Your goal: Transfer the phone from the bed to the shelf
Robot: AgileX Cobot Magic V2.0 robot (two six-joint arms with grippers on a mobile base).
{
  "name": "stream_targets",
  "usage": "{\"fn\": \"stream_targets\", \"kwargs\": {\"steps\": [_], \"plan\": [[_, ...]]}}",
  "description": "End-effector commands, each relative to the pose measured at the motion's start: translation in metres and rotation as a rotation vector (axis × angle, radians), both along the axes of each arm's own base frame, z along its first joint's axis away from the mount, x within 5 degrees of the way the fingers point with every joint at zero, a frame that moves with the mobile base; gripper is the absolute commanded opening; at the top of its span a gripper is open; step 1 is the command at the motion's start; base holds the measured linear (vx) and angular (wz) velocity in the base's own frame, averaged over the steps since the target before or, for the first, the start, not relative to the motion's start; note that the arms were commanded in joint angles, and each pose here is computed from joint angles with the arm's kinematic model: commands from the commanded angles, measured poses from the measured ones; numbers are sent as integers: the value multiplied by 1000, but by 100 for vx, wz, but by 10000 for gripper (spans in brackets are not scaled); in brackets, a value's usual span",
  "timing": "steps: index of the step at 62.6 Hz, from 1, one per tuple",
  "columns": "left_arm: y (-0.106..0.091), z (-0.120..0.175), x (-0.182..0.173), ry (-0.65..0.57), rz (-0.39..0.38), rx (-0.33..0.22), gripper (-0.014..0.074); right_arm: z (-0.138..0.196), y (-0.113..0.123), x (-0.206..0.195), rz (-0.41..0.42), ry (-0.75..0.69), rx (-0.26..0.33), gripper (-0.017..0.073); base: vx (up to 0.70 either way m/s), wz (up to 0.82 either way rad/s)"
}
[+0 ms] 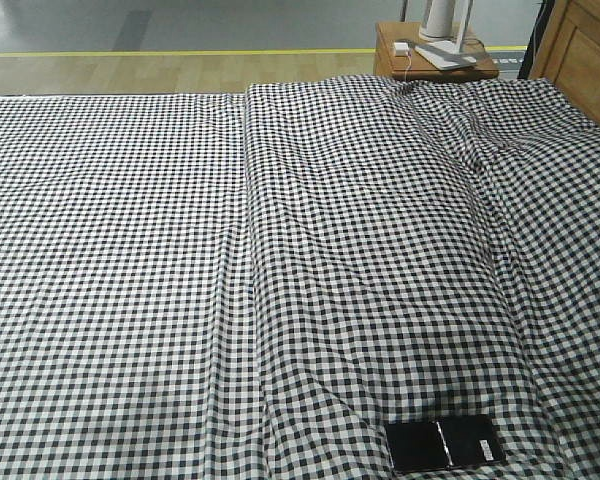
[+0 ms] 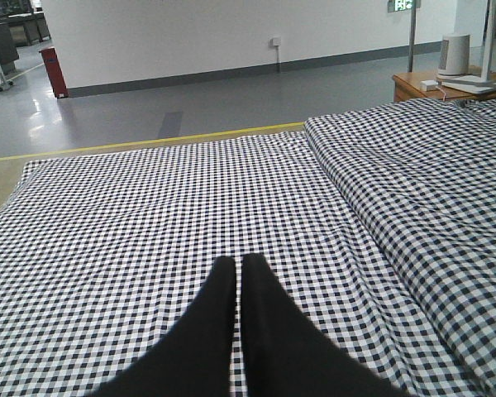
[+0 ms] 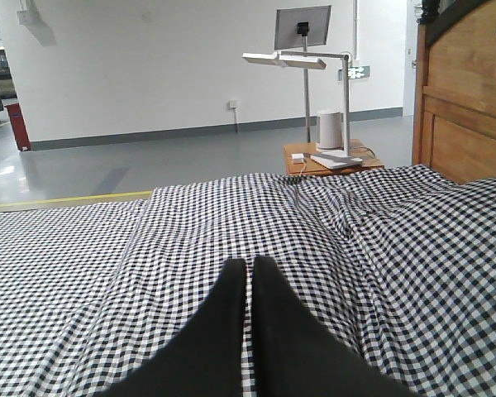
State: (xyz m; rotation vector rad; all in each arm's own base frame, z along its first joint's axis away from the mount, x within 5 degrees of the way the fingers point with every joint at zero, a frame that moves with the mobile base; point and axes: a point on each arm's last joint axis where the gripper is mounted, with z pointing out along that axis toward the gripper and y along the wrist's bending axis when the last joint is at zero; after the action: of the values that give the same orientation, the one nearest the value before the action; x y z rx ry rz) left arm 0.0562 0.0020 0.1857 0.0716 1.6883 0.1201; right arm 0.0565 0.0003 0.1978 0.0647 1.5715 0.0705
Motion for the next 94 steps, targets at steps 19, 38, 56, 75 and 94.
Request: {"fn": "stream_targets", "kwargs": {"steps": [19, 38, 56, 75, 94], "plan": [[0, 15, -1, -108, -2, -11, 1, 6, 0, -1, -7, -86, -4, -6, 0, 0], [0, 15, -1, -108, -2, -11, 1, 6, 0, -1, -7, -86, -4, -6, 0, 0], [0, 15, -1, -108, -2, -11, 1, 6, 0, -1, -7, -86, -4, -6, 0, 0], [0, 15, -1, -108, -2, -11, 1, 7, 0, -1, -7, -95, -4, -6, 0, 0], [0, 15, -1, -108, -2, -11, 1, 40, -1, -9, -13, -439, -4, -6, 0, 0]]}}
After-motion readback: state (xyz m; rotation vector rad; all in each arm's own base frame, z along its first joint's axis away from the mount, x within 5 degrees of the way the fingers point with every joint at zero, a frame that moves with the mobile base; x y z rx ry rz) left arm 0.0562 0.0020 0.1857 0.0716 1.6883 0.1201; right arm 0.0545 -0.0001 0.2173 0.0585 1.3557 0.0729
